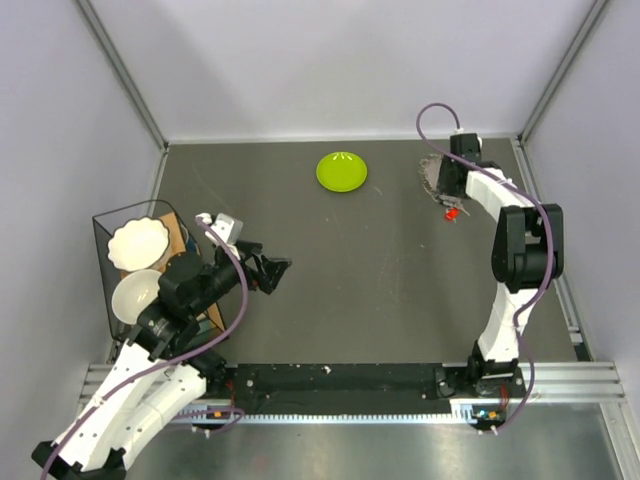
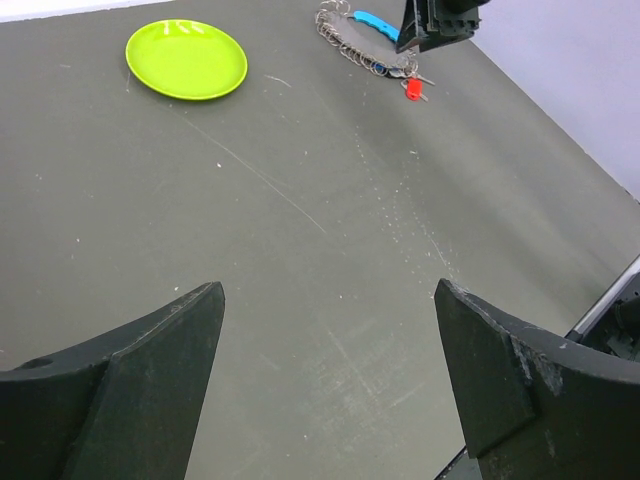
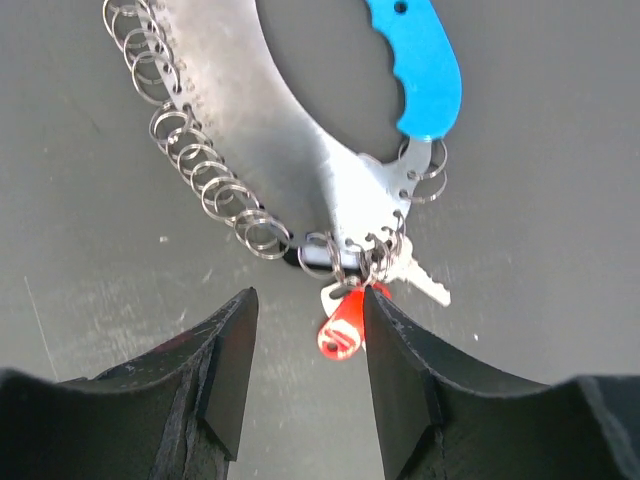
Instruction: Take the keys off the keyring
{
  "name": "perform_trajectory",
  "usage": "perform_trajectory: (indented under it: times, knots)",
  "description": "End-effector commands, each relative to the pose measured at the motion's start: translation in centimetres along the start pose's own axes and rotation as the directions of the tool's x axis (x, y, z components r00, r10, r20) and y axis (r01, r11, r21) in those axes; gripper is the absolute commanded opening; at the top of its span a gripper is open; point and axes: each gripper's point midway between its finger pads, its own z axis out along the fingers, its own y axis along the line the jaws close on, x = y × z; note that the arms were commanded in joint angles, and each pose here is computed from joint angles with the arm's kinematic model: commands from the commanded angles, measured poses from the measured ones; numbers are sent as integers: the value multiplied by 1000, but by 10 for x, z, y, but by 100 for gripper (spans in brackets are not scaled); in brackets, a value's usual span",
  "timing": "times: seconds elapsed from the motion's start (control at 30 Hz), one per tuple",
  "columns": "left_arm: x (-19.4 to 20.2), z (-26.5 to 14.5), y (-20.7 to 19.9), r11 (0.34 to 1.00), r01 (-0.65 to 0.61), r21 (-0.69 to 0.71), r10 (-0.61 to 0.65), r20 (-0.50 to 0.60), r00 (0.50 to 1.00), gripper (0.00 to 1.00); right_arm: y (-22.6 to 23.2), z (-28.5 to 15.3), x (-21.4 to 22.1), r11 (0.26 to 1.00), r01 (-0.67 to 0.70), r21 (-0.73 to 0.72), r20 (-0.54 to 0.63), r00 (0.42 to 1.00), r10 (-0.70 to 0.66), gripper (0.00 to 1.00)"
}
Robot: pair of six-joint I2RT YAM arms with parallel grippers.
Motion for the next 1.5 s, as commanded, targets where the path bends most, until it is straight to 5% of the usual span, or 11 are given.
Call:
perform_trajectory:
  times: [0.0, 0.43, 0.67, 0.8, 1.1, 1.47]
  knots:
    - [-14, 0, -5, 1000, -18, 24, 17, 65, 998, 91, -8, 10, -34, 1000, -4, -12, 58, 998, 5, 47]
    - [-12, 3, -3, 999, -37, 19, 36, 50, 998, 88, -19, 53, 2, 997, -69, -36, -76, 995, 66, 45]
    - [-10, 5, 0, 999, -42, 7, 41, 46, 998, 82, -16, 54, 4, 996, -76, -54, -86, 994, 71, 18]
    - [-10, 5, 4, 999, -43, -18, 44, 48, 998, 78, -6, 35, 0, 988, -94, -119, -79, 993, 85, 0]
    - [-20, 4, 26, 988, 2, -154, 12, 90, 996, 76, 34, -45, 29, 946, -131, -298, -98, 989, 107, 0]
    - [-11, 24, -9, 991, -123, 62, 123, 0, 992, 72, 79, -143, 119, 856, -113, -504, -145, 988, 45, 0]
